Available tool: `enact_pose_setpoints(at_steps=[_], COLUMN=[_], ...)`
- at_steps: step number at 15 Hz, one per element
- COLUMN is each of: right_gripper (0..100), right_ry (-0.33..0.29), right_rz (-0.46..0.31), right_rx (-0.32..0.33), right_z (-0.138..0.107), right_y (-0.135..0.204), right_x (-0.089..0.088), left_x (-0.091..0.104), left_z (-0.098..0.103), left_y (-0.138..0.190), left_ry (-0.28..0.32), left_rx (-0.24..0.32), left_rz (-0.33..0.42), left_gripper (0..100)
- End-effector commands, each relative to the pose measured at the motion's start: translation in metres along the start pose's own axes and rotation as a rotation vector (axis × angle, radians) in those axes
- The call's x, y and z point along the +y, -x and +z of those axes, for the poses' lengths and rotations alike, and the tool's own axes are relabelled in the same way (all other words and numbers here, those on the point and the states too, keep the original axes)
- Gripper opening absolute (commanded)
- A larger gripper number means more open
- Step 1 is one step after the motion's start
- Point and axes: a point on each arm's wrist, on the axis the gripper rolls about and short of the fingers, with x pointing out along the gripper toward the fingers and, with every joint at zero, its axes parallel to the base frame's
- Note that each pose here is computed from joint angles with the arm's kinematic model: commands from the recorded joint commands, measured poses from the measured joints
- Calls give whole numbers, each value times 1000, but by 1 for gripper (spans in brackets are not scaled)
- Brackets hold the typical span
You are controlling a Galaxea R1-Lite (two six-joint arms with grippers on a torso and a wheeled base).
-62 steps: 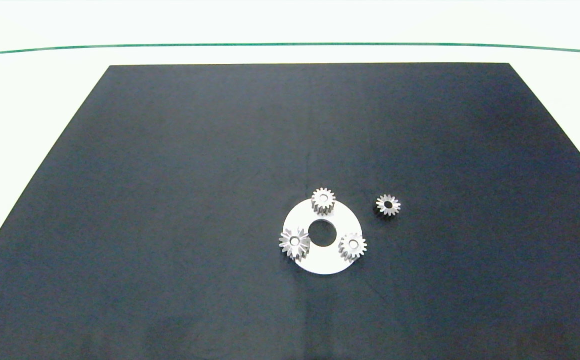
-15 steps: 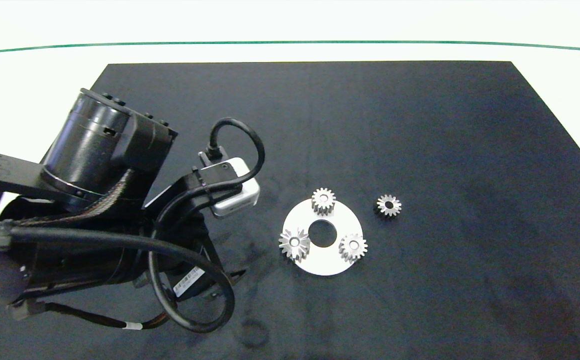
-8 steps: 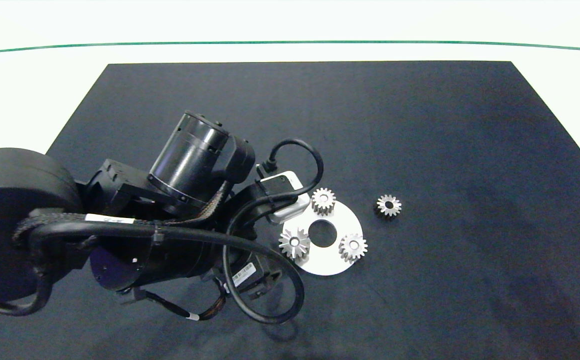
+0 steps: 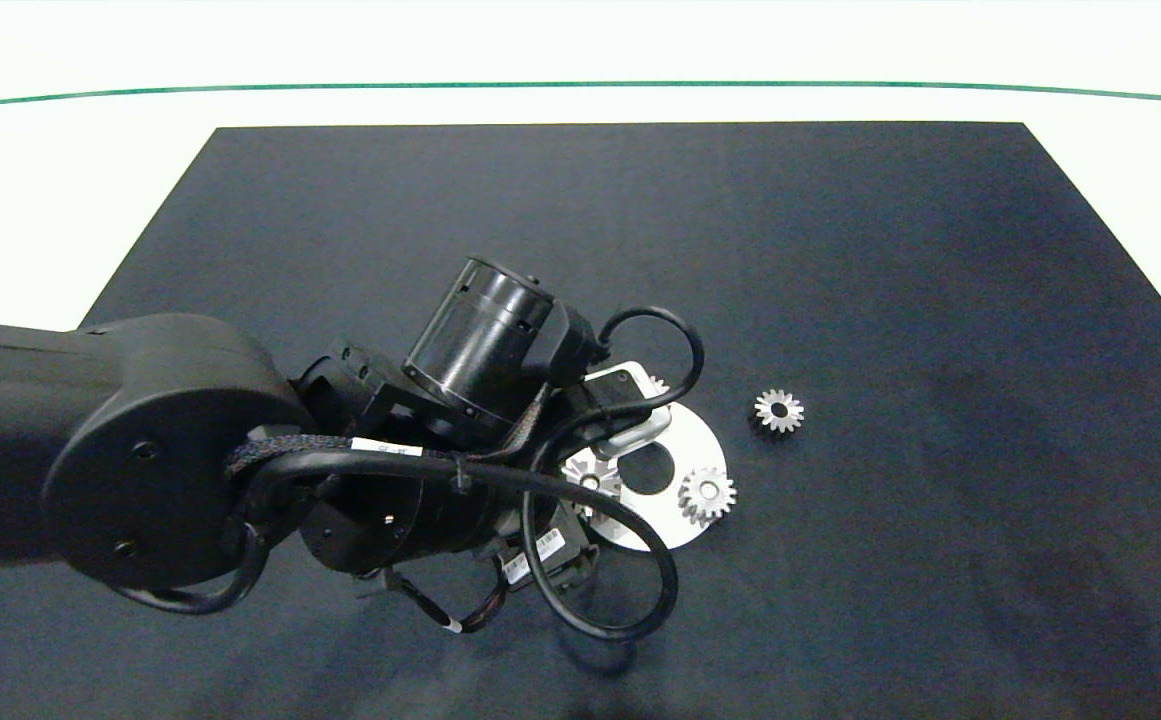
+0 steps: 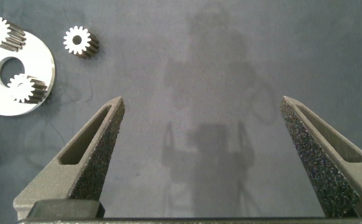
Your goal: Remove an incorrectly installed larger gear and replace it with the correct smaller gear
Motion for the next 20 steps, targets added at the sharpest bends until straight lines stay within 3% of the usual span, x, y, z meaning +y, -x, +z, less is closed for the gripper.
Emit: enact_pose_setpoints(at_steps=[1,10,20], right_gripper=[100,100,100], right_ry=[0,0,-2], right_rz=[1,5,1], right_rx=[2,18,13], right_z=[0,-4,-4], right_y=[0,-2,-1], right_x=[0,0,0], left_x=[-3,-10,0], left_z=[3,16,26], left_y=[-11,-34,-31], left_ry=[-4,2,14], left_rx=[17,29,58], left_rz=[-7,-25,-33], left_gripper=[100,100,98])
